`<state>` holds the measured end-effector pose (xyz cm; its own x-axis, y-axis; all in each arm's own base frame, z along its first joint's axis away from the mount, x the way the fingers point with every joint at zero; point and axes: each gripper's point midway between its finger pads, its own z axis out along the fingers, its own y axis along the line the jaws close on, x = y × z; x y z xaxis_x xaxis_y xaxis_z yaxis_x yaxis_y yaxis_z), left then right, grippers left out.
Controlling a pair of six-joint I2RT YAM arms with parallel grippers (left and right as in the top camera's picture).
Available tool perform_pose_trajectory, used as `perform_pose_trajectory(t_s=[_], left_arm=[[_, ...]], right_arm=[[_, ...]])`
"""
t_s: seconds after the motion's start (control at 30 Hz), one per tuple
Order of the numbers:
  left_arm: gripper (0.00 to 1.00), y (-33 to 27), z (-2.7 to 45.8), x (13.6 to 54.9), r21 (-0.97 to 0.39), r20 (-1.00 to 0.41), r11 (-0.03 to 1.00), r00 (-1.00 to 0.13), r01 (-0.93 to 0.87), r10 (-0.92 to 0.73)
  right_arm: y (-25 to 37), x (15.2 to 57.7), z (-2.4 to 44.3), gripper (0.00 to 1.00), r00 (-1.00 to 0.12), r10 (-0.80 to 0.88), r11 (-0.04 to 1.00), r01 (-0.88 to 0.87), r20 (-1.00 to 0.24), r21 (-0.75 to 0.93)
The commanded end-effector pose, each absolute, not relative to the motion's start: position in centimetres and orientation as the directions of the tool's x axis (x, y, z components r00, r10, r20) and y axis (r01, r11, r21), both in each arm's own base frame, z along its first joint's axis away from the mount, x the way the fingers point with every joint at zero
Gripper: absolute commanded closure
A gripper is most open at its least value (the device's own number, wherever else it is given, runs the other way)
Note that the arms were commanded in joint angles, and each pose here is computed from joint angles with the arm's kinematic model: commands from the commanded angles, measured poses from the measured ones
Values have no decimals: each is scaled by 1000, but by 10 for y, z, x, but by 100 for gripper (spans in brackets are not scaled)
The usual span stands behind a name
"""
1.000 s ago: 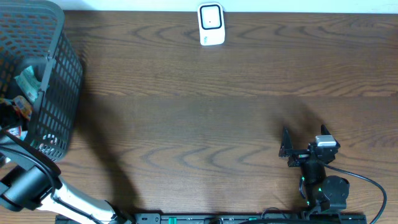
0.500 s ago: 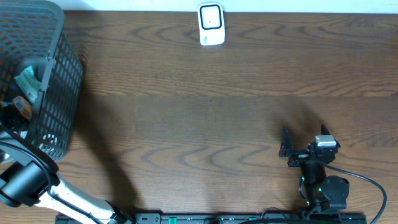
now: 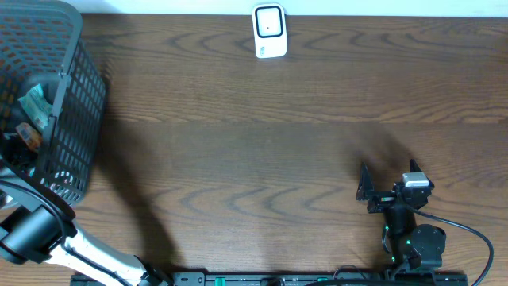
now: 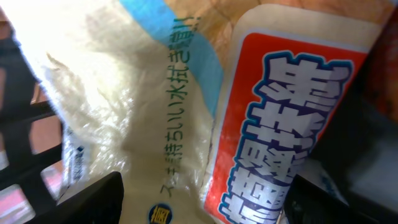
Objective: Scan the item barcode
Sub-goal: 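Grasp the cream-and-orange snack bag with the left gripper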
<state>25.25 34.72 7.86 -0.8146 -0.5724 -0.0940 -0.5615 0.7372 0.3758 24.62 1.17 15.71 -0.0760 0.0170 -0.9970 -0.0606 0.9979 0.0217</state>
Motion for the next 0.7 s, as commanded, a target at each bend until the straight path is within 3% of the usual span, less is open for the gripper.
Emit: perform_pose_trajectory(t_s=[0.0,0.23,0.33,0.67], left_arm=[[20,351,82,248,508,-53,701,-830,-501,-555],[19,340,98,295,620,-120,663,-887,-418,-447],[11,333,99,313,616,-155,669,-897,-415,-414],[11,345,93,301,568,-170,678,-872,-467,-458]], right_arm=[[9,246,157,1,-75,28,998,-48,-997,32],[9,246,157,1,-75,28,998,-48,-997,32],[9,246,157,1,-75,28,998,-48,-997,32],[9,246,157,1,-75,28,998,-48,-997,32]])
